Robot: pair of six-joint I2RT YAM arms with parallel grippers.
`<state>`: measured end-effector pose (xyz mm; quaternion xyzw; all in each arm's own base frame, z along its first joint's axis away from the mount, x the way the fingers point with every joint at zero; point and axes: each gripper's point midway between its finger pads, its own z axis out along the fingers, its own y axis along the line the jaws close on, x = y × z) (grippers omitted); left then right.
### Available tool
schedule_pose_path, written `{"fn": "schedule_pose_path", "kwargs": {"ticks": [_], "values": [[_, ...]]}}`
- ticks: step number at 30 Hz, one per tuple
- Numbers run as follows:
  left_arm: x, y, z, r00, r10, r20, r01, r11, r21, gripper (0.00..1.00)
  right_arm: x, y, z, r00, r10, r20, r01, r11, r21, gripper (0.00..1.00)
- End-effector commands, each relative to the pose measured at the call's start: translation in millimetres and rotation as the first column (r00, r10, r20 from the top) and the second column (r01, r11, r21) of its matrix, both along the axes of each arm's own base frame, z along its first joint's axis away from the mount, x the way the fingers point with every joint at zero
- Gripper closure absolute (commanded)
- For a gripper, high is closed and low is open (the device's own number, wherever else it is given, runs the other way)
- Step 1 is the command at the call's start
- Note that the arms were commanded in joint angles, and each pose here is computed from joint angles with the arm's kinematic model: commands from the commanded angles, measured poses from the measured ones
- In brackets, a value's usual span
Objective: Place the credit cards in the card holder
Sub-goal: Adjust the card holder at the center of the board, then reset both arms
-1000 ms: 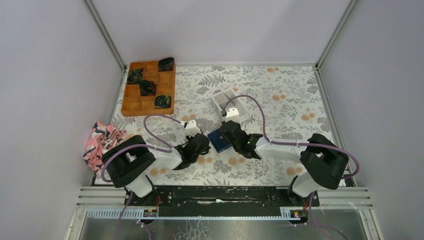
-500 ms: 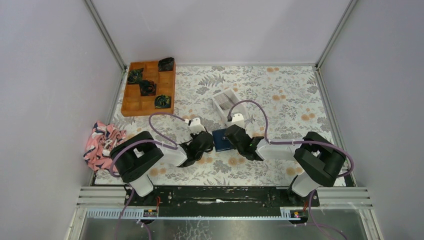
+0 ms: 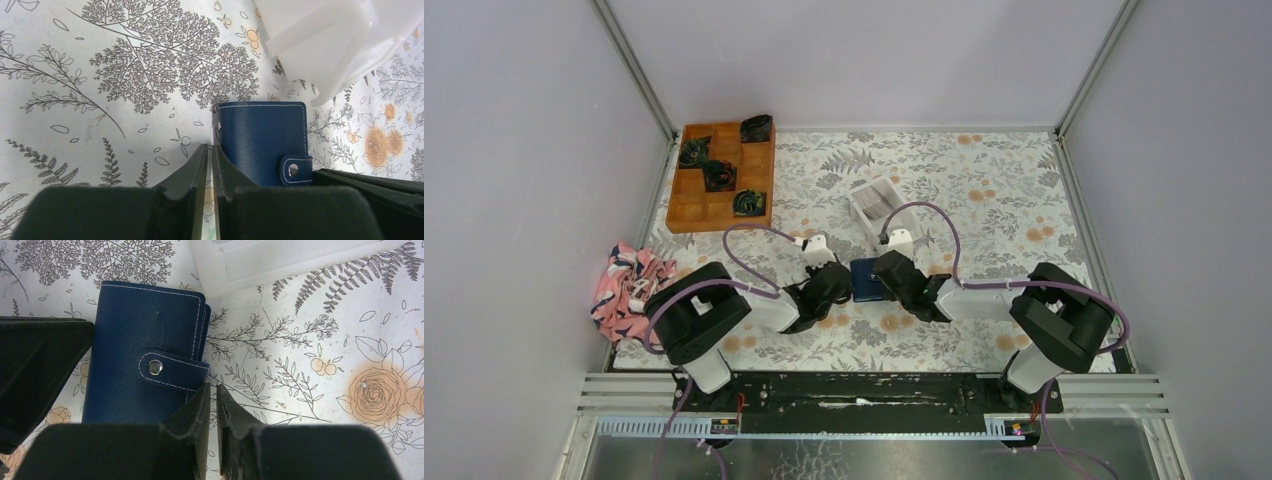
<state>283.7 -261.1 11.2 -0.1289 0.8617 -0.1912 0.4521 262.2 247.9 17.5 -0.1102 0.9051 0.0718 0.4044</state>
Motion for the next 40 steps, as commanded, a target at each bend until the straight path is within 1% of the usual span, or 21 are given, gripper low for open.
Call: {"fn": "schedule_pose_path", "kwargs": {"ticks": [1, 5, 7, 9, 11, 12, 13, 14, 15, 16, 17, 19, 22, 24, 25, 27, 31, 33, 35, 37, 40], "values": [[-12, 21, -10, 0.999, 0.002, -0.044, 0.003, 0.992, 0.123, 0.85, 9, -8, 19, 0.997, -0.059, 0.056, 0.058, 0.998, 0.020, 0.81], [-9, 40, 16, 0.998, 0.056, 0.008, -0.057, 0.985, 0.162, 0.83, 16, -24, 44, 0.989, -0.098, 0.108, 0.097, 0.995, 0.011, 0.70], [-6, 51, 33, 0.996, 0.080, 0.047, -0.088, 0.979, 0.184, 0.78, 22, -37, 57, 0.984, -0.126, 0.125, 0.125, 0.992, 0.012, 0.65], [-1, 64, 53, 0.988, 0.121, 0.097, -0.139, 0.969, 0.206, 0.59, 30, -53, 71, 0.975, -0.154, 0.157, 0.154, 0.988, 0.009, 0.55], [5, 76, 73, 0.978, 0.150, 0.145, -0.181, 0.958, 0.224, 0.41, 39, -72, 88, 0.957, -0.198, 0.213, 0.207, 0.978, -0.018, 0.43], [8, 81, 85, 0.971, 0.164, 0.173, -0.201, 0.954, 0.224, 0.32, 42, -83, 97, 0.945, -0.218, 0.245, 0.234, 0.971, -0.041, 0.33], [11, 88, 95, 0.965, 0.176, 0.193, -0.219, 0.949, 0.228, 0.24, 46, -93, 107, 0.929, -0.240, 0.280, 0.265, 0.963, -0.056, 0.27], [15, 94, 104, 0.960, 0.186, 0.209, -0.234, 0.944, 0.234, 0.17, 48, -104, 115, 0.912, -0.264, 0.314, 0.299, 0.952, -0.070, 0.15], [19, 101, 112, 0.955, 0.198, 0.220, -0.249, 0.940, 0.235, 0.10, 51, -113, 124, 0.896, -0.283, 0.343, 0.327, 0.942, -0.077, 0.06], [23, 107, 120, 0.951, 0.209, 0.227, -0.261, 0.937, 0.233, 0.06, 53, -121, 130, 0.882, -0.298, 0.365, 0.349, 0.934, -0.080, 0.03], [27, 114, 126, 0.948, 0.214, 0.234, -0.269, 0.933, 0.238, 0.05, 55, -129, 137, 0.871, -0.310, 0.382, 0.366, 0.927, -0.083, 0.00], [34, 127, 138, 0.937, 0.246, 0.249, -0.302, 0.927, 0.222, 0.04, 57, -144, 147, 0.845, -0.339, 0.414, 0.406, 0.910, -0.083, 0.00], [43, 150, 144, 0.921, 0.298, 0.251, -0.353, 0.910, 0.218, 0.03, 58, -164, 156, 0.819, -0.361, 0.445, 0.444, 0.891, -0.095, 0.01], [46, 162, 144, 0.907, 0.320, 0.274, -0.386, 0.891, 0.238, 0.03, 56, -166, 159, 0.816, -0.362, 0.451, 0.441, 0.894, -0.078, 0.01], [46, 166, 143, 0.901, 0.326, 0.287, -0.399, 0.883, 0.246, 0.01, 55, -164, 160, 0.816, -0.365, 0.449, 0.431, 0.901, -0.052, 0.01], [46, 171, 143, 0.893, 0.328, 0.306, -0.410, 0.876, 0.256, 0.00, 54, -162, 161, 0.808, -0.387, 0.443, 0.435, 0.900, -0.007, 0.01], [41, 180, 145, 0.872, 0.357, 0.336, -0.444, 0.865, 0.233, 0.00, 54, -173, 163, 0.751, -0.497, 0.434, 0.539, 0.842, 0.032, 0.01], [39, 183, 143, 0.863, 0.372, 0.341, -0.457, 0.863, 0.215, 0.00, 53, -179, 161, 0.724, -0.541, 0.428, 0.589, 0.807, 0.024, 0.01], [39, 185, 143, 0.857, 0.384, 0.343, -0.467, 0.859, 0.207, 0.00, 51, -185, 156, 0.713, -0.556, 0.428, 0.616, 0.788, -0.003, 0.01], [39, 185, 141, 0.858, 0.382, 0.342, -0.468, 0.857, 0.216, 0.00, 48, -191, 151, 0.703, -0.561, 0.437, 0.633, 0.774, -0.026, 0.00], [40, 187, 140, 0.857, 0.386, 0.341, -0.474, 0.850, 0.231, 0.00, 46, -193, 152, 0.693, -0.567, 0.446, 0.633, 0.774, 0.000, 0.01]]}}
